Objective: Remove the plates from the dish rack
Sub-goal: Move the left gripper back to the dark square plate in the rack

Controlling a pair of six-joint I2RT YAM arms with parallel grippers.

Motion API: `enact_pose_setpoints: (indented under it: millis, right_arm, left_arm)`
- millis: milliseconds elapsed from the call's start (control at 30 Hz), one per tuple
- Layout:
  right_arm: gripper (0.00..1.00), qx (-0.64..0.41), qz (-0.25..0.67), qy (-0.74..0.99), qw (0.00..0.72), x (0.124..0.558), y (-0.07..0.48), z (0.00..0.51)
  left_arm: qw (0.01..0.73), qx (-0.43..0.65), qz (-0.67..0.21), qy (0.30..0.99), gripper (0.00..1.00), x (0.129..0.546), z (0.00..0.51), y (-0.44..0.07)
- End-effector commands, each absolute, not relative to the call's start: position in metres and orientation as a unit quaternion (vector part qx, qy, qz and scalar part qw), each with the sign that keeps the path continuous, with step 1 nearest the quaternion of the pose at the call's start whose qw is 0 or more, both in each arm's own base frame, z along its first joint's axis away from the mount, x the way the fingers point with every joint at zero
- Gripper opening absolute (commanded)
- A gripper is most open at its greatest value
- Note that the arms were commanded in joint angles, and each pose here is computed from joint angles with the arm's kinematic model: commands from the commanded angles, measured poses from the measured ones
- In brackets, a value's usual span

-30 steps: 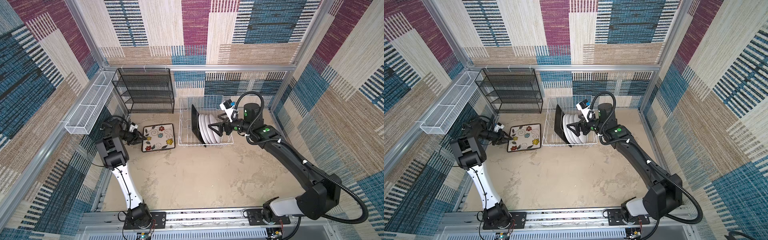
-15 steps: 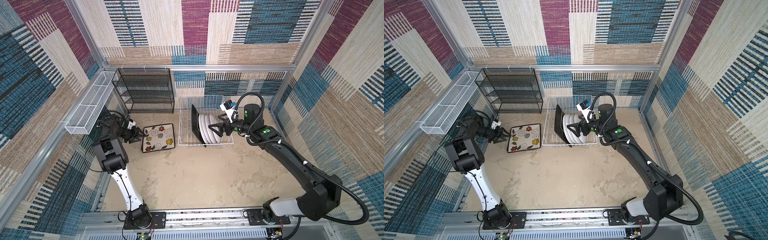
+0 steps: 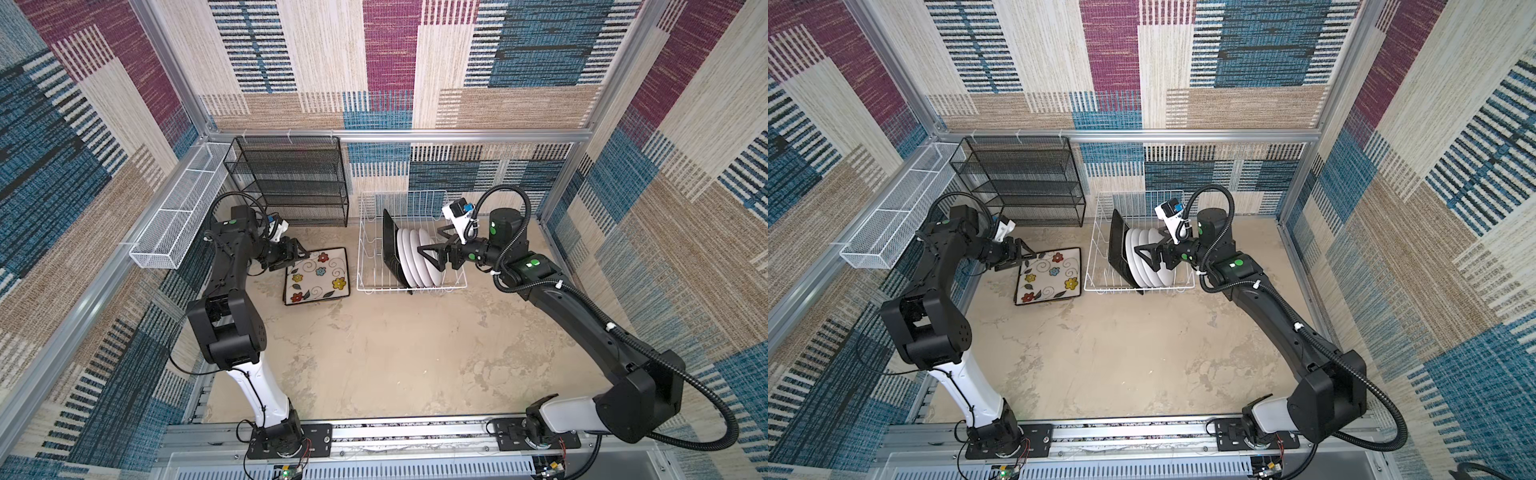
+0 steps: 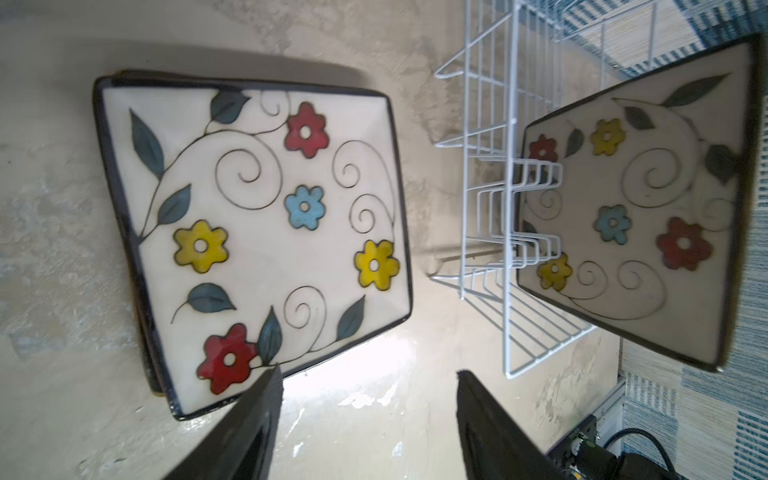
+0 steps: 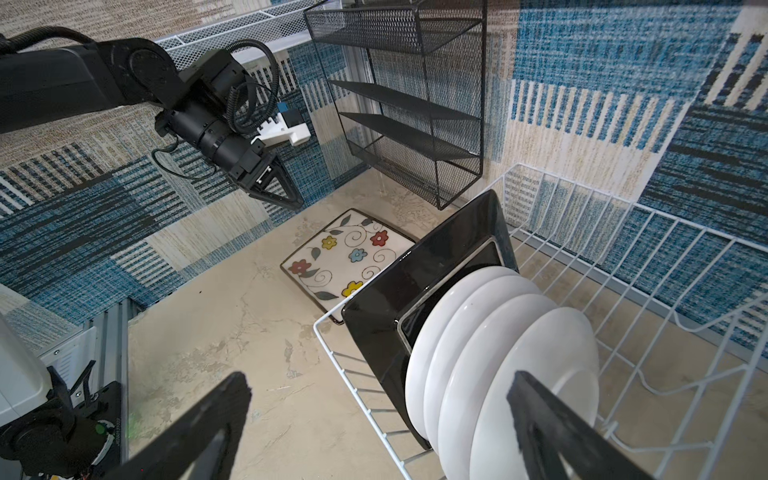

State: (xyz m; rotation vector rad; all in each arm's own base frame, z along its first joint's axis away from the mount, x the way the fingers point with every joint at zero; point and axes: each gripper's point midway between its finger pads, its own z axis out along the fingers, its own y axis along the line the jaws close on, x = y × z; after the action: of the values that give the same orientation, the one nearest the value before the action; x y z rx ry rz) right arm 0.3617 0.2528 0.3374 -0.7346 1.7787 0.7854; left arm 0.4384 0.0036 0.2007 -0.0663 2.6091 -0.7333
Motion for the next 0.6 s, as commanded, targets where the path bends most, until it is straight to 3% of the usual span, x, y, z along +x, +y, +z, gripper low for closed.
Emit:
enact_pose_setpoints:
  millis: [0, 400, 567]
  right_arm:
    - [0.99, -0.289, 0.325, 0.728, 0.530, 0.367, 0.251, 0.350]
    - [0.99, -0.219, 0.260, 0.734, 0.589, 0.384, 0.222, 0.343]
    - [0.99, -0.204, 0.246, 0.734, 0.599, 0.383, 0.213, 0.339]
  left_arm:
    - [0.248, -0.008, -0.270, 0.931, 0.70, 0.442, 0.228, -0.015]
    - [0.364, 0.093, -0.207, 0.903, 0.78, 0.437, 0.292, -0.109]
    - [0.403, 0.099, -0.230, 0.880, 0.79, 0.436, 0.303, -0.140]
